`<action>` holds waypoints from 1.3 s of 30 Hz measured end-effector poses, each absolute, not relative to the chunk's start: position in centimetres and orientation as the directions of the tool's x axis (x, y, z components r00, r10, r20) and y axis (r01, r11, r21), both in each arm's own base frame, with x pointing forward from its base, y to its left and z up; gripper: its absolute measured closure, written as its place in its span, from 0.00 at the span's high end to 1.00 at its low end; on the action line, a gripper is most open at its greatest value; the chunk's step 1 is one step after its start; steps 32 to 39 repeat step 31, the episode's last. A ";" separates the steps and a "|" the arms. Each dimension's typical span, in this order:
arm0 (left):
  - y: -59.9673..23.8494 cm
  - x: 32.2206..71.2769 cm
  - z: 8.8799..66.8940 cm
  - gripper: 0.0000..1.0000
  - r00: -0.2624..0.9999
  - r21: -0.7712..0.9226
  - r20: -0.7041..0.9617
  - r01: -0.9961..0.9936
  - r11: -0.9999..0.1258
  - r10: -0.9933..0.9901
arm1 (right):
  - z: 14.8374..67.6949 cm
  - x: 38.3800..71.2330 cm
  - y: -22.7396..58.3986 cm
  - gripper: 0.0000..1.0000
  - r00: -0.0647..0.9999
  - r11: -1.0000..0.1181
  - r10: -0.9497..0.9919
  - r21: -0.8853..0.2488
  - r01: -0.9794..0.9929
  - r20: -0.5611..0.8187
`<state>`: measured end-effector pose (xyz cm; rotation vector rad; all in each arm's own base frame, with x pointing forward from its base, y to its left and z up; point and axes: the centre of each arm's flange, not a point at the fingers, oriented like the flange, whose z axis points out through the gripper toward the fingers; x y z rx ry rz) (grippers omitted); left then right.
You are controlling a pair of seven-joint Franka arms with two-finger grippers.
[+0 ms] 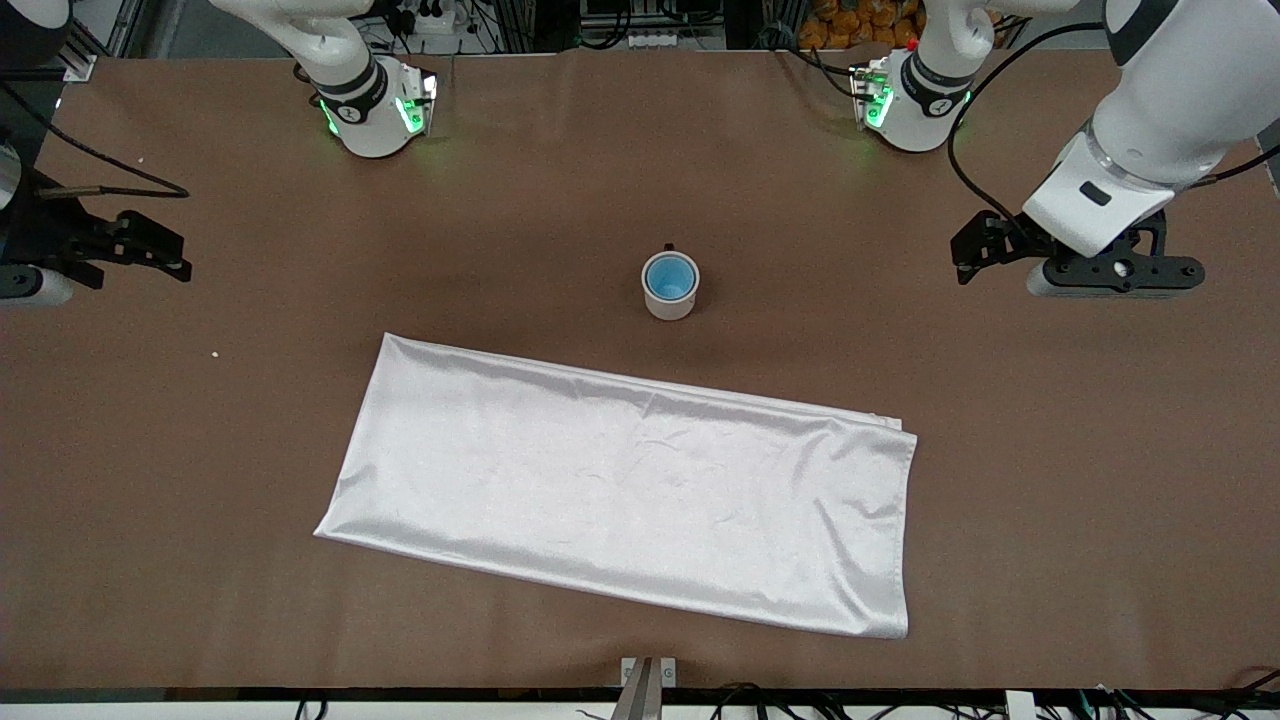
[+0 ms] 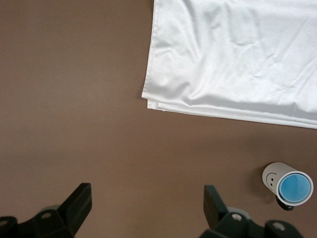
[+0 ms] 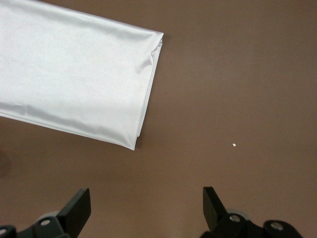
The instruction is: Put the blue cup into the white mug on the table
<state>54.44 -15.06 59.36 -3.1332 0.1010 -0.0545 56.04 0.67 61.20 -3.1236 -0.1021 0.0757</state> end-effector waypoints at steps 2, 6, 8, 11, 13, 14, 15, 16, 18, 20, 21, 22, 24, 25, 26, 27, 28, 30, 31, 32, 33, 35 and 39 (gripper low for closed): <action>-15.0 54.4 59.4 1.00 0.997 -0.008 0.035 -0.073 -0.997 -0.073 | 61.1 56.0 0.7 1.00 0.997 -0.998 0.066 -0.017 0.065 -0.049; -14.9 54.5 59.5 1.00 0.996 -0.008 0.037 -0.080 -0.997 -0.081 | 61.1 56.0 0.7 1.00 0.997 -0.998 0.066 -0.017 0.065 -0.050; -14.9 54.5 59.5 1.00 0.995 -0.008 0.037 -0.087 -0.996 -0.088 | 61.1 56.0 0.7 1.00 0.997 -0.998 0.066 -0.017 0.065 -0.050; -14.8 54.5 59.5 1.00 0.993 -0.009 0.037 -0.113 -0.994 -0.113 | 61.1 56.0 0.7 1.00 0.997 -0.998 0.066 -0.017 0.065 -0.050; -14.8 54.5 59.5 1.00 0.991 -0.009 0.038 -0.128 -0.992 -0.128 | 61.1 56.0 0.7 1.00 0.997 -0.998 0.066 -0.017 0.065 -0.050; -14.7 54.6 59.5 1.00 0.991 -0.009 0.039 -0.131 -0.991 -0.131 | 61.1 56.0 0.7 1.00 0.997 -0.998 0.066 -0.017 0.065 -0.050; -14.7 54.6 59.6 1.00 0.990 -0.009 0.040 -0.131 -0.991 -0.132 | 61.1 56.0 0.7 1.00 0.997 -0.998 0.066 -0.017 0.065 -0.050; -14.6 54.6 59.7 1.00 0.990 -0.009 0.041 -0.131 -0.991 -0.131 | 61.1 56.0 0.7 1.00 0.997 -0.998 0.066 -0.017 0.065 -0.050; -14.4 54.7 59.8 1.00 0.990 -0.009 0.044 -0.130 -0.991 -0.130 | 61.1 56.0 0.7 1.00 0.997 -0.998 0.066 -0.017 0.065 -0.050; -14.3 54.8 59.8 1.00 0.990 -0.009 0.045 -0.130 -0.991 -0.130 | 61.1 56.0 0.7 1.00 0.997 -0.998 0.065 -0.017 0.065 -0.050; -14.2 54.8 59.8 1.00 0.990 -0.009 0.045 -0.130 -0.991 -0.130 | 61.1 56.0 0.7 1.00 0.997 -0.998 0.066 -0.017 0.065 -0.050; -14.2 54.8 59.9 1.00 0.990 -0.009 0.045 -0.130 -0.991 -0.131 | 61.1 56.0 0.7 1.00 0.997 -0.998 0.066 -0.017 0.065 -0.050; -14.1 54.8 59.9 1.00 0.990 -0.009 0.046 -0.131 -0.991 -0.131 | 61.1 56.0 0.7 1.00 0.997 -0.998 0.065 -0.017 0.065 -0.050; -14.1 54.8 59.9 1.00 0.990 -0.009 0.046 -0.131 -0.991 -0.131 | 61.1 56.0 0.7 1.00 0.997 -0.998 0.065 -0.017 0.065 -0.050; -14.1 54.8 59.9 1.00 0.990 -0.009 0.046 -0.131 -0.991 -0.131 | 61.1 56.0 0.7 1.00 0.997 -0.998 0.065 -0.017 0.065 -0.050; -14.1 54.8 59.9 1.00 0.990 -0.009 0.046 -0.131 -0.991 -0.131 | 61.1 56.0 0.7 1.00 0.997 -0.998 0.065 -0.017 0.065 -0.050; -14.1 54.8 59.9 1.00 0.990 -0.009 0.046 -0.131 -0.991 -0.131 | 61.1 56.0 0.6 1.00 0.997 -0.998 0.065 -0.017 0.064 -0.050; -14.1 54.8 59.9 1.00 0.990 -0.009 0.045 -0.131 -0.991 -0.131 | 61.1 56.0 0.6 1.00 0.997 -0.998 0.065 -0.017 0.064 -0.050; -14.1 54.8 59.9 1.00 0.990 -0.009 0.045 -0.131 -0.991 -0.131 | 61.0 56.0 0.6 1.00 0.997 -0.998 0.065 -0.017 0.064 -0.050; -14.1 54.8 59.9 1.00 0.990 -0.009 0.045 -0.131 -0.991 -0.131 | 61.0 56.0 0.6 1.00 0.997 -0.998 0.065 -0.017 0.064 -0.050; -14.1 54.8 59.9 1.00 0.990 -0.009 0.045 -0.131 -0.991 -0.131 | 61.0 56.0 0.6 1.00 0.997 -0.998 0.065 -0.017 0.064 -0.050; -14.1 54.8 59.9 1.00 0.990 -0.009 0.045 -0.131 -0.991 -0.131 | 61.0 56.0 0.6 1.00 0.997 -0.998 0.065 -0.017 0.064 -0.050; -14.1 54.8 59.9 1.00 0.990 -0.009 0.045 -0.131 -0.991 -0.131 | 61.0 56.0 0.6 1.00 0.997 -0.998 0.065 -0.017 0.064 -0.050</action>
